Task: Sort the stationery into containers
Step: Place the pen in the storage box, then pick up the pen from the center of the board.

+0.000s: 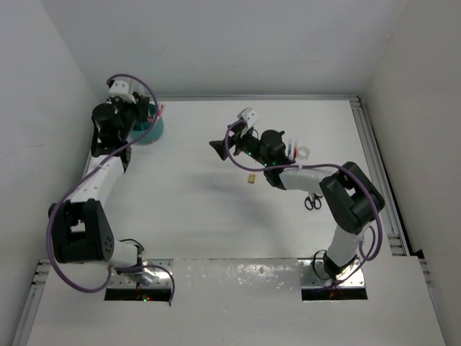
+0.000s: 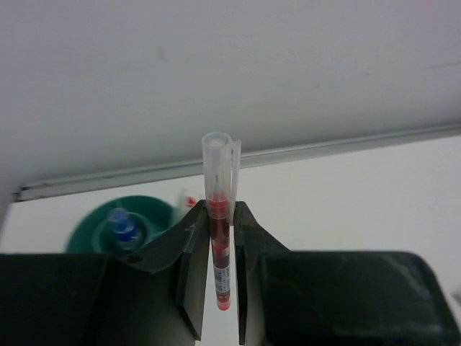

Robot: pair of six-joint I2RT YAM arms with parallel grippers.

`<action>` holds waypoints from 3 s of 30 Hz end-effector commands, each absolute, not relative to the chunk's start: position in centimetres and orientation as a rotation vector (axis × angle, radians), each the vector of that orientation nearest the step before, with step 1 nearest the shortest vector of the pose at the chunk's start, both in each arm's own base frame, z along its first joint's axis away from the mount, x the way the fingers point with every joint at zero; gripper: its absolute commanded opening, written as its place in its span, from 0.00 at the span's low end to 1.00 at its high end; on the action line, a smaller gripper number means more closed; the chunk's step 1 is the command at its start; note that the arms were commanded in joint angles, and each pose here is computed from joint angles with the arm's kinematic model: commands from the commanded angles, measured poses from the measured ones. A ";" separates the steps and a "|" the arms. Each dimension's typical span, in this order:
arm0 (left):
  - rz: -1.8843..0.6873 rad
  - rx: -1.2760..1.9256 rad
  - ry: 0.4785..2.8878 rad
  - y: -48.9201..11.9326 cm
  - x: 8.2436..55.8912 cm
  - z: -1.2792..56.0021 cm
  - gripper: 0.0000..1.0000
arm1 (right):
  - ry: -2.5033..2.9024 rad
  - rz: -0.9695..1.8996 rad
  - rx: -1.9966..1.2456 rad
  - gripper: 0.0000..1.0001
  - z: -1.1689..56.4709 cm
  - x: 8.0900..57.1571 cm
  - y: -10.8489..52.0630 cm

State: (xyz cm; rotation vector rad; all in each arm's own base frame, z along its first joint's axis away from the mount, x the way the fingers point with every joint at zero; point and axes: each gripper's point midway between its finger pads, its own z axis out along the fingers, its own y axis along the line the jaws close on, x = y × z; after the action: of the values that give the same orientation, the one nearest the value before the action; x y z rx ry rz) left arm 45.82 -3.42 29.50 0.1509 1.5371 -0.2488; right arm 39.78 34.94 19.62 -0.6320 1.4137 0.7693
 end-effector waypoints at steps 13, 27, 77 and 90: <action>-0.044 0.321 1.517 1.4 53.9 25.7 0.00 | 1.742 0.493 -0.441 0.91 17.0 45.4 26.4; 0.040 0.333 1.519 2.6 55.7 19.7 0.00 | 1.958 0.385 -0.409 0.88 13.2 44.0 23.1; -0.162 0.059 1.643 -1.6 47.9 28.3 0.82 | 2.681 -0.046 0.271 0.35 0.0 47.2 7.7; -0.180 0.031 1.605 -1.7 47.9 29.2 0.82 | 2.713 0.015 0.258 0.01 -2.0 44.8 8.5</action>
State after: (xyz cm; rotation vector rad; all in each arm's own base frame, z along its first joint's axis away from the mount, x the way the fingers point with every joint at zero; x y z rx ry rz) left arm 48.14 -1.26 26.40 0.0460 1.6912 -0.1561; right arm 46.10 8.32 -0.99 0.2528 2.6861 -0.0107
